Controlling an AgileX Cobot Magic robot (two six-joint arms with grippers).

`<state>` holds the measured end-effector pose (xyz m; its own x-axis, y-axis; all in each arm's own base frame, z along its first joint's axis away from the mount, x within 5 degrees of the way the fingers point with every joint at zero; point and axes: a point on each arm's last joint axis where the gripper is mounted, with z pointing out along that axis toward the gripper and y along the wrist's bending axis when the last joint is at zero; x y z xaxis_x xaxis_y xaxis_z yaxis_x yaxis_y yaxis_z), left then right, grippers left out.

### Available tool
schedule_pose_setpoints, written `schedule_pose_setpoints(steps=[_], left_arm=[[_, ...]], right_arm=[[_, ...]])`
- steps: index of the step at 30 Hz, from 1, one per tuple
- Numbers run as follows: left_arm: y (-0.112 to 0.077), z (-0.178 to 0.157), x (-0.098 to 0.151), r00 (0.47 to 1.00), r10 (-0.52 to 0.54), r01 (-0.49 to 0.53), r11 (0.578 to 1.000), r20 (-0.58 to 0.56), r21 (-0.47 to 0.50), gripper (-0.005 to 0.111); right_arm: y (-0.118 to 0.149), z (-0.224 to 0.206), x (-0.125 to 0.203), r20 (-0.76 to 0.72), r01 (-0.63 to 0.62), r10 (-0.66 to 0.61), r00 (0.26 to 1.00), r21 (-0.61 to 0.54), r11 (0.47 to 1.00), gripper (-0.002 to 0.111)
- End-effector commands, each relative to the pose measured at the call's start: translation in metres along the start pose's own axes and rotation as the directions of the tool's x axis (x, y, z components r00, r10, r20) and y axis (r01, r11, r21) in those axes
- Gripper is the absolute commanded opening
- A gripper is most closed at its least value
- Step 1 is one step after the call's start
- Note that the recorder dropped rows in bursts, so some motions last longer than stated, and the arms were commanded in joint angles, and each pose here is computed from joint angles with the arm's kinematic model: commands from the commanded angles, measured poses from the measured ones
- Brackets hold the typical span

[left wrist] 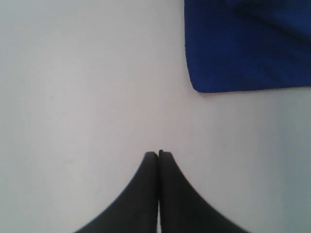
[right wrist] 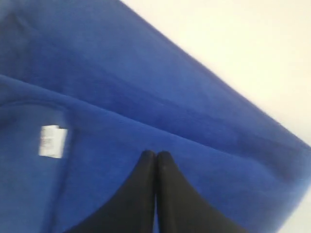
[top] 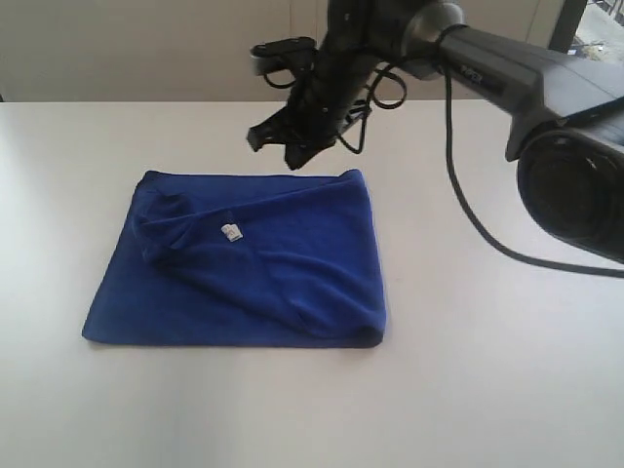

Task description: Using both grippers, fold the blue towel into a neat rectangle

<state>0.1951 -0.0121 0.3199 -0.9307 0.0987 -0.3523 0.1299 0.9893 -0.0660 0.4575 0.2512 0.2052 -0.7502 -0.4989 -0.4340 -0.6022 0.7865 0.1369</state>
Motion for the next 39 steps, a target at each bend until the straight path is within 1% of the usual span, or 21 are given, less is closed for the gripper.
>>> schedule_pose_setpoints(steps=[1, 5, 10, 17, 21, 24, 26, 32, 39], left_arm=[[0.0, -0.001, 0.003, 1.0, -0.003, 0.004, 1.0, -0.006, 0.005, 0.0], [0.0, -0.001, 0.003, 1.0, -0.003, 0.004, 1.0, -0.006, 0.005, 0.0], [0.0, -0.001, 0.003, 1.0, -0.003, 0.004, 1.0, -0.006, 0.005, 0.0], [0.0, -0.001, 0.003, 1.0, -0.003, 0.004, 1.0, -0.006, 0.005, 0.0], [0.0, -0.001, 0.003, 1.0, -0.003, 0.004, 1.0, -0.006, 0.005, 0.0], [0.0, -0.001, 0.003, 1.0, -0.003, 0.004, 1.0, -0.006, 0.005, 0.0], [0.0, -0.001, 0.003, 1.0, -0.003, 0.004, 1.0, -0.006, 0.005, 0.0], [0.0, -0.001, 0.003, 1.0, -0.003, 0.004, 1.0, -0.006, 0.005, 0.0], [0.0, -0.001, 0.003, 1.0, -0.003, 0.004, 1.0, -0.006, 0.005, 0.0]], right_arm=[[-0.042, 0.02, 0.013, -0.045, -0.009, 0.01, 0.999, 0.025, 1.0, 0.0], [-0.065, 0.032, 0.021, -0.043, -0.048, 0.05, 0.998, 0.046, 0.998, 0.0], [-0.079, 0.044, 0.027, -0.047, -0.05, 0.054, 0.997, 0.083, 0.995, 0.0], [-0.086, 0.056, 0.036, -0.115, -0.023, 0.037, 0.993, 0.123, 0.992, 0.0], [-0.088, 0.054, 0.046, -0.218, -0.039, 0.073, 0.973, 0.155, 0.987, 0.0], [-0.086, 0.052, 0.055, -0.307, -0.057, 0.098, 0.946, 0.141, 0.988, 0.0], [-0.086, 0.051, 0.055, -0.303, -0.098, 0.141, 0.942, 0.153, 0.983, 0.0], [-0.087, 0.045, 0.053, -0.29, -0.126, 0.178, 0.94, 0.187, 0.974, 0.0], [-0.084, 0.051, 0.076, -0.38, -0.13, 0.196, 0.904, 0.191, 0.973, 0.0]])
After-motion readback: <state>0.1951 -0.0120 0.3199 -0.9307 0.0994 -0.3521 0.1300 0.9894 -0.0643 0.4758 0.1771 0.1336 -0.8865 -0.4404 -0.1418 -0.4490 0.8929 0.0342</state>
